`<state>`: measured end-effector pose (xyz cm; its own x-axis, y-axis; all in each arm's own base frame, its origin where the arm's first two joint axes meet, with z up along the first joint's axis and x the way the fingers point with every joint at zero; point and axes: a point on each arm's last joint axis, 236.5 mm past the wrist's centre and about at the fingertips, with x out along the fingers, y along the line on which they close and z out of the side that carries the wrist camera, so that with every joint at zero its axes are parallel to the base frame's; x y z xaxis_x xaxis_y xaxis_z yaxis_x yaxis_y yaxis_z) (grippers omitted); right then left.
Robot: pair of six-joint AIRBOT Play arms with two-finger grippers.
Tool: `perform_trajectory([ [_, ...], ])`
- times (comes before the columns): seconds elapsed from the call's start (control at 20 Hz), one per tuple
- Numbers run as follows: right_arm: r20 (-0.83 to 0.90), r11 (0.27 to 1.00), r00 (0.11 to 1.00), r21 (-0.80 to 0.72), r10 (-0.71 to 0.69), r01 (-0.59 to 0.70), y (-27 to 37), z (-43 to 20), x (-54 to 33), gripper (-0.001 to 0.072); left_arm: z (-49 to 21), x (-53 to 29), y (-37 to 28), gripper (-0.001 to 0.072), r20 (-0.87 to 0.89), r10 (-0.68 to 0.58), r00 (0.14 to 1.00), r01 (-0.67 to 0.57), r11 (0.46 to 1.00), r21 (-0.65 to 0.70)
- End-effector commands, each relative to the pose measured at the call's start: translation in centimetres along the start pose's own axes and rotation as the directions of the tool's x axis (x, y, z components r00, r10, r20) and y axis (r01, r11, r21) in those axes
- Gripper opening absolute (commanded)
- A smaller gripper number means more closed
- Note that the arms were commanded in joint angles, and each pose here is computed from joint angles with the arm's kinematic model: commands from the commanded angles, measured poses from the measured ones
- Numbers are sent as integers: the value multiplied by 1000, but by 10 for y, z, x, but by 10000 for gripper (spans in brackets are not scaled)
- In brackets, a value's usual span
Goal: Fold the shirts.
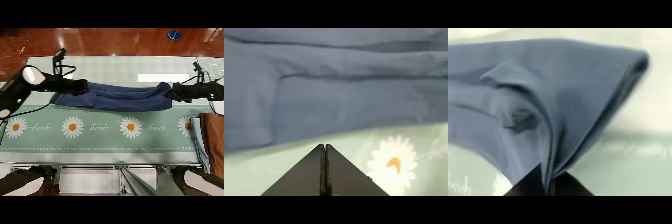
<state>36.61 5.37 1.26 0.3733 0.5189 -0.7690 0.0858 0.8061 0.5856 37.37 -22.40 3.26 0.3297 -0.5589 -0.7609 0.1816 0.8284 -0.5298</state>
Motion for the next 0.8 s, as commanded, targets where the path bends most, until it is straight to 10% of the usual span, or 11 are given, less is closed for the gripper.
perform_trajectory([
  [0.0, 119, 994, 992, -99, -42, 54, 33, -33, -64, 22, -19, 58, -41, 16, -109, -49, 993, 53, 998, 40],
  [0.75, 285, 981, 953, -187, 100, -47, 107, -77, -136, 22, -142, 189, -218, 16, -468, -186, 864, 287, 946, 153],
])
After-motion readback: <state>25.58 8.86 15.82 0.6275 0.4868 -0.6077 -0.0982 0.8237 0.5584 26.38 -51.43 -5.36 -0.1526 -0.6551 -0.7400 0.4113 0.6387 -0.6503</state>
